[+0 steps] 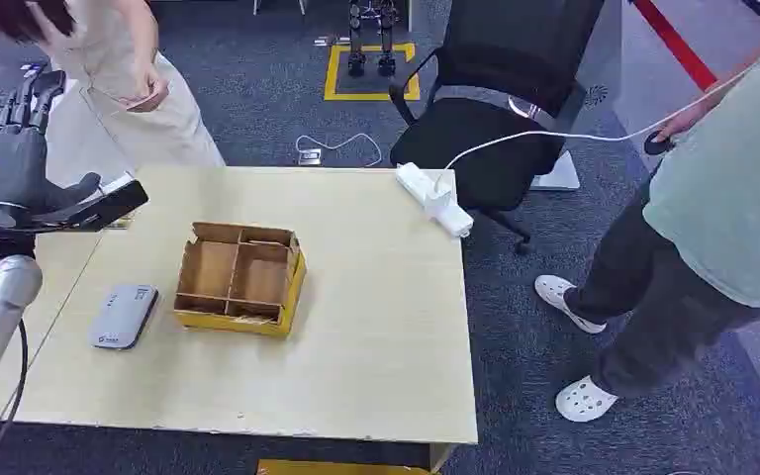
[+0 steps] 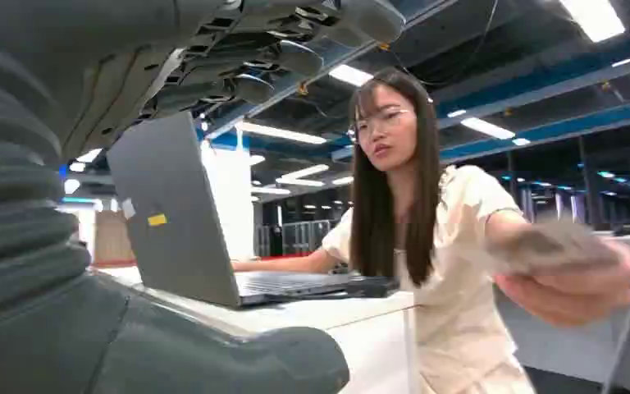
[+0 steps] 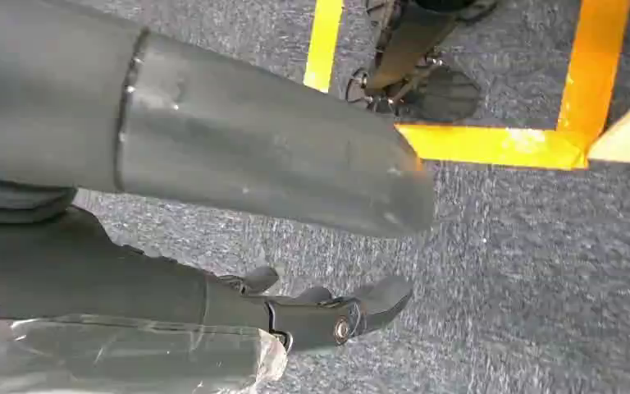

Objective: Pass the card to the sensor for recognition and then transmit it.

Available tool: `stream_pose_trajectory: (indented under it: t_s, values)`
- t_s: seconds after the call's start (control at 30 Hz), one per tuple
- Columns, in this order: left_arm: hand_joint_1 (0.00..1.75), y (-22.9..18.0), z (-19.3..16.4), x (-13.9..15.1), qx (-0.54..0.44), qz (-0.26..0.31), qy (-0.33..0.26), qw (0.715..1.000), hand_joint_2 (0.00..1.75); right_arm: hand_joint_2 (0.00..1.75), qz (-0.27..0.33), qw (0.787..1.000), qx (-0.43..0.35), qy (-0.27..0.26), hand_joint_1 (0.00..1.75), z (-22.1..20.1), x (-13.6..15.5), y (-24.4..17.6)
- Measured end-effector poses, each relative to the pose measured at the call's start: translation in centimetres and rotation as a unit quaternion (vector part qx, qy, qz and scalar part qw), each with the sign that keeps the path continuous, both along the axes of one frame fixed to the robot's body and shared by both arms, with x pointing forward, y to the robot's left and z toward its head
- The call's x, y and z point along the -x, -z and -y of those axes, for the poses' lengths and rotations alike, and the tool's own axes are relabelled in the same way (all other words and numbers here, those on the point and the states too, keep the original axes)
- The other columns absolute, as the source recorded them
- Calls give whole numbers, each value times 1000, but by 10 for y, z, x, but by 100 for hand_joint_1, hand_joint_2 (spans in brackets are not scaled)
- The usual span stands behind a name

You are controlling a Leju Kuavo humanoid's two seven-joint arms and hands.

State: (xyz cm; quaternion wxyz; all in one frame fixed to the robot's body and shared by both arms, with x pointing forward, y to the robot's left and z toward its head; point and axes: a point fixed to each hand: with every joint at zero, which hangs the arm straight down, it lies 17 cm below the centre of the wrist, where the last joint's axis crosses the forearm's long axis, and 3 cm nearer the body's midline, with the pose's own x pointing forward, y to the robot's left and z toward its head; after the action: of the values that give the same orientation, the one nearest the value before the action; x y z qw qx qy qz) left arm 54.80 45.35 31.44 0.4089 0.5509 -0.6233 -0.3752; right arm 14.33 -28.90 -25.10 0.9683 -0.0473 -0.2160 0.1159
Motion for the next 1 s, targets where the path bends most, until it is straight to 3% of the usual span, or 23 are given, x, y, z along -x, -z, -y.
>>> stream_pose_trajectory:
  t_s: [0.43, 0.47, 0.5, 0.53, 1.0]
  values:
    - [2, 10, -18, -1, -16, -1, -34, 999, 175, 0, -3, 1000, -2, 1, 0, -2, -2, 0]
    - [51, 11, -19, -1, -16, -3, -35, 999, 175, 0, -3, 1000, -2, -2, 0, -3, -3, -1]
    - [51, 13, -19, -1, -17, -4, -35, 999, 175, 0, -2, 1000, -2, -5, 0, -4, -3, -1]
    - [175, 14, -20, -1, -18, -5, -37, 999, 175, 0, -1, 1000, -3, -4, 0, -4, -4, -1]
    - [175, 20, -23, -2, -24, -14, -46, 999, 175, 0, 4, 1000, -1, -13, 0, -8, -4, -2]
